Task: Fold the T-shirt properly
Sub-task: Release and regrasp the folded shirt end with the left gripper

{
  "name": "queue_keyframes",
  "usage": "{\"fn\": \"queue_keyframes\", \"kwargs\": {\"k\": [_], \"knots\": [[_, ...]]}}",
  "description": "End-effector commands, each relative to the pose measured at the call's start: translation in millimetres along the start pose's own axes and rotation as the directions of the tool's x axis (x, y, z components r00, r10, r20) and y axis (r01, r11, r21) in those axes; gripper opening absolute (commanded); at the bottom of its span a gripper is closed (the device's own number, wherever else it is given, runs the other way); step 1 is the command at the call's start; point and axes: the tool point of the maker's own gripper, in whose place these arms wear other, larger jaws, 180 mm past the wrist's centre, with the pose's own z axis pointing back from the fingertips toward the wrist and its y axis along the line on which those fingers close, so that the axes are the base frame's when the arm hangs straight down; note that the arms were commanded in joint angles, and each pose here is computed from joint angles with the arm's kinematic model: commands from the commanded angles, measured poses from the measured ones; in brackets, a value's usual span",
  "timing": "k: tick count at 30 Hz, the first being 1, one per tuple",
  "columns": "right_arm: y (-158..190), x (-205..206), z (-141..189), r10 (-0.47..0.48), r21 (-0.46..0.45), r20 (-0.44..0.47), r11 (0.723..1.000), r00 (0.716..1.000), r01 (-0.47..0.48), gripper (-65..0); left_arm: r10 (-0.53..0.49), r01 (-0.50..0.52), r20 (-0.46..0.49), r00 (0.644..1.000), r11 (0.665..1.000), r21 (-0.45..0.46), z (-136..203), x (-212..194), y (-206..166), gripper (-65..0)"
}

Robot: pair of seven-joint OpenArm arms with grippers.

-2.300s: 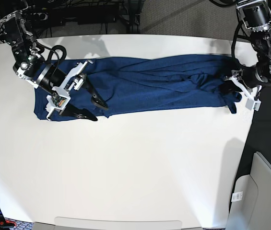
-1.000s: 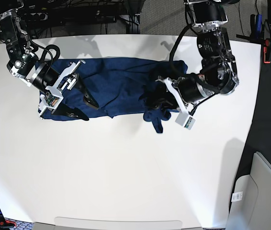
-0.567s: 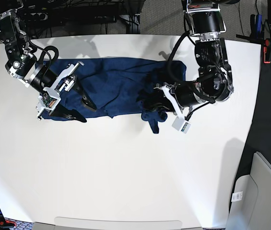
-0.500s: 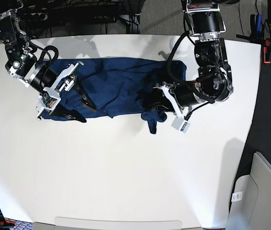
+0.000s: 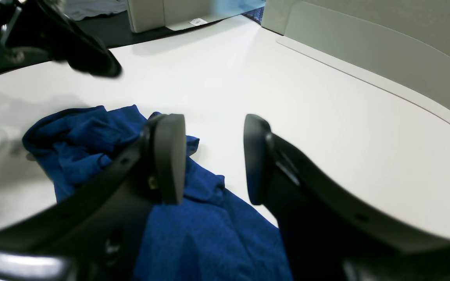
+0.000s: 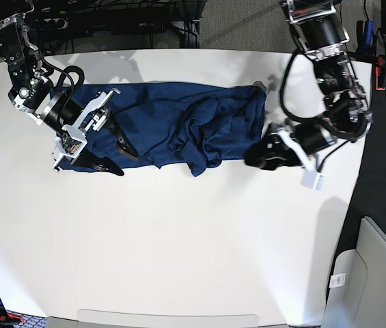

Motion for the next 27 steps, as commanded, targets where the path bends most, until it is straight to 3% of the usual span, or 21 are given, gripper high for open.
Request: {"fn": "queue_keyframes", "kwargs": {"k": [1, 4, 9, 16, 27], "knots": [[-5.7, 17.0, 1.6, 0.013, -0.005, 0.057, 1.0, 0.998, -0.013, -40.3, -0.022, 0.022, 0.014, 1.0, 1.0, 0.001, 9.4, 5.1, 1.3, -35.9], [-6.0, 17.5, 1.4, 0.014, -0.005, 0.058, 1.0, 0.998, -0.014, -40.3, -0.029, 0.027, 0.046, 0.999, 0.999, 0.046, 22.2, 5.5, 15.3, -36.9], [-4.5, 19.0, -1.0, 0.006, -0.007, 0.069, 1.0, 0.998, -0.006, -40.3, -0.019, 0.018, 0.056, 0.998, 0.999, 0.031, 18.0, -10.3, 11.3, -37.6], [-2.7, 18.6, -0.7, 0.004, -0.003, 0.068, 1.0, 0.998, -0.003, -40.3, -0.064, 0.067, -0.064, 0.996, 0.997, 0.04, -6.9, -46.5, 5.0, -37.6], [0.7, 15.6, 1.4, -0.006, 0.0, 0.062, 1.0, 0.998, 0.006, -40.3, -0.052, 0.054, -0.081, 0.995, 0.998, 0.023, -11.5, -55.0, 1.7, -37.7]]}}
